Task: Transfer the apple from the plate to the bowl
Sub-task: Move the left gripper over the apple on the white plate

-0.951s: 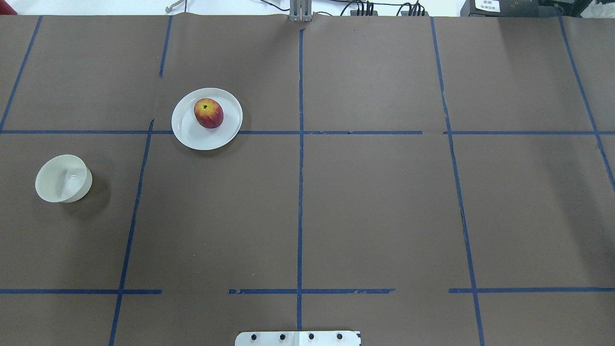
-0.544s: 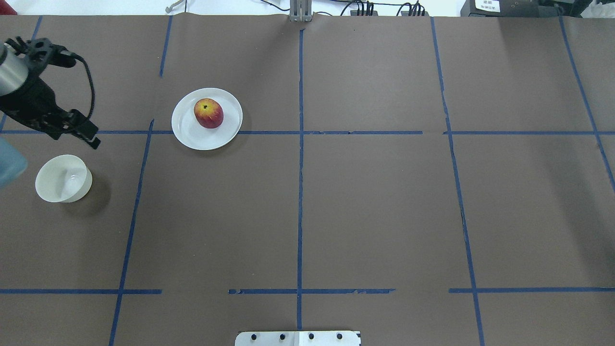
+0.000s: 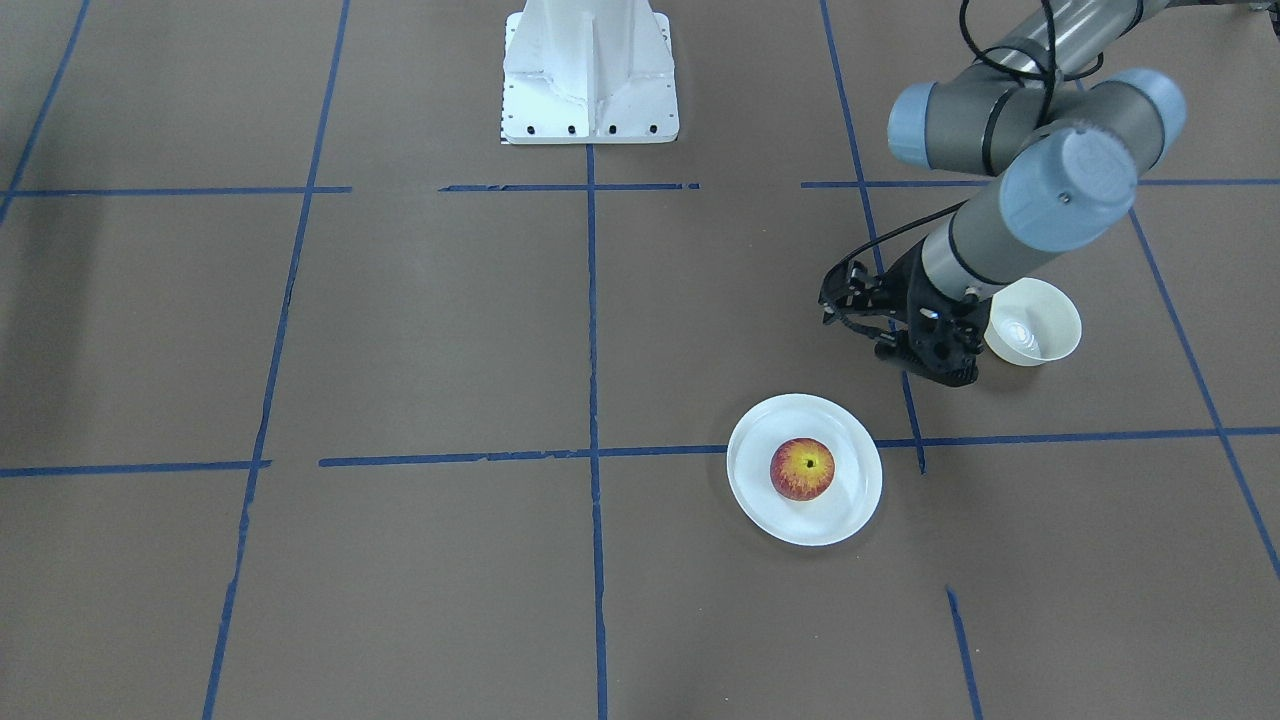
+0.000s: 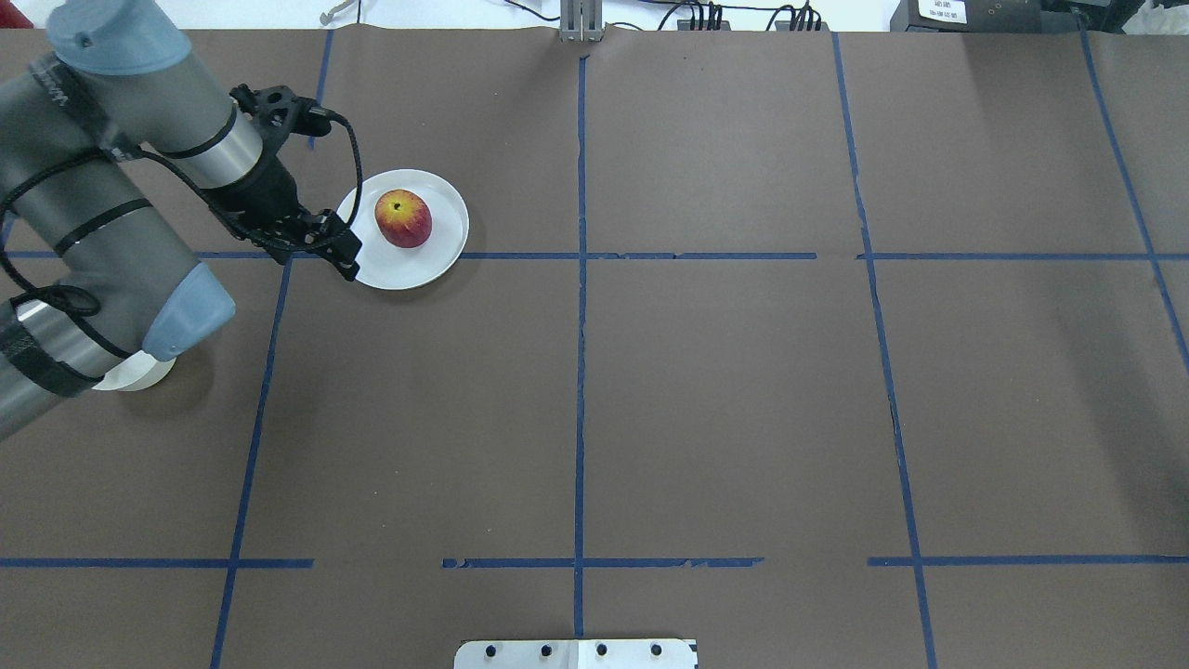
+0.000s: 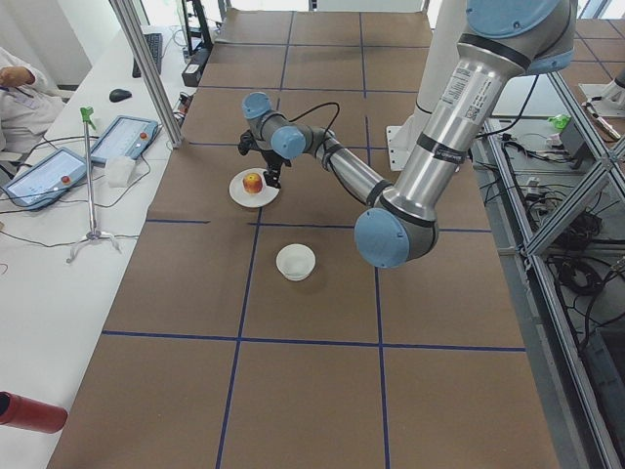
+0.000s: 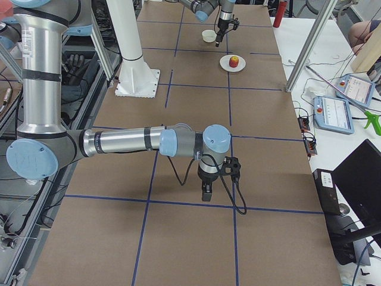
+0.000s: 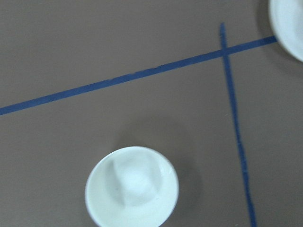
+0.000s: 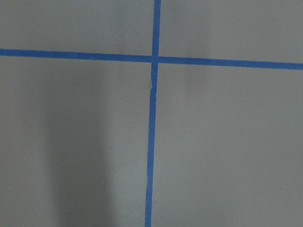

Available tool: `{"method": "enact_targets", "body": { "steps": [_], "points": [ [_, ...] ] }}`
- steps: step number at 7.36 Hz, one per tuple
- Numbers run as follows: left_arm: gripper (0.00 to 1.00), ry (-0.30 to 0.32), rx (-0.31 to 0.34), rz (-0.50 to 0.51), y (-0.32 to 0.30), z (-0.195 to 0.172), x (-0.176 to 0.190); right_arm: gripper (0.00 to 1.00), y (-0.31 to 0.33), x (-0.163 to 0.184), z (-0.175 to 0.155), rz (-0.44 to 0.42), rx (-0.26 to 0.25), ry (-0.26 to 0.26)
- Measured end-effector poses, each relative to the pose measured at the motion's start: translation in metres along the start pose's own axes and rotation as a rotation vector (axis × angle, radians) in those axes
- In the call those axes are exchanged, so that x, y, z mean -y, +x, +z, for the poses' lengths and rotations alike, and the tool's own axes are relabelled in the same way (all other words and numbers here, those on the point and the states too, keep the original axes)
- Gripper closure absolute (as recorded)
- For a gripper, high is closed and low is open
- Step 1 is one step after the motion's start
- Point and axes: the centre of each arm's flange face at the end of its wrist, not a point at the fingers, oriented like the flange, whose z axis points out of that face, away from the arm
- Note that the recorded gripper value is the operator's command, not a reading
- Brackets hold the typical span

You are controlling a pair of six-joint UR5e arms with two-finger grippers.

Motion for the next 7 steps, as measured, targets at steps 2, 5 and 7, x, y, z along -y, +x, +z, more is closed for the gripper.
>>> {"method": "enact_targets", "body": {
  "steps": [2,5,7],
  "points": [
    [0.00,0.054,0.038,-0.079,0.025,0.012,0.047,0.00,0.000,0.000,0.000,0.000,0.000,0.000],
    [0.00,0.138,0.152,-0.111,0.039,0.024,0.109,0.00,0.000,0.000,0.000,0.000,-0.001,0.000],
    [0.00,0.167,0.191,-0.109,0.031,0.034,0.117,0.00,0.000,0.000,0.000,0.000,0.000,0.000]
  ]
}}
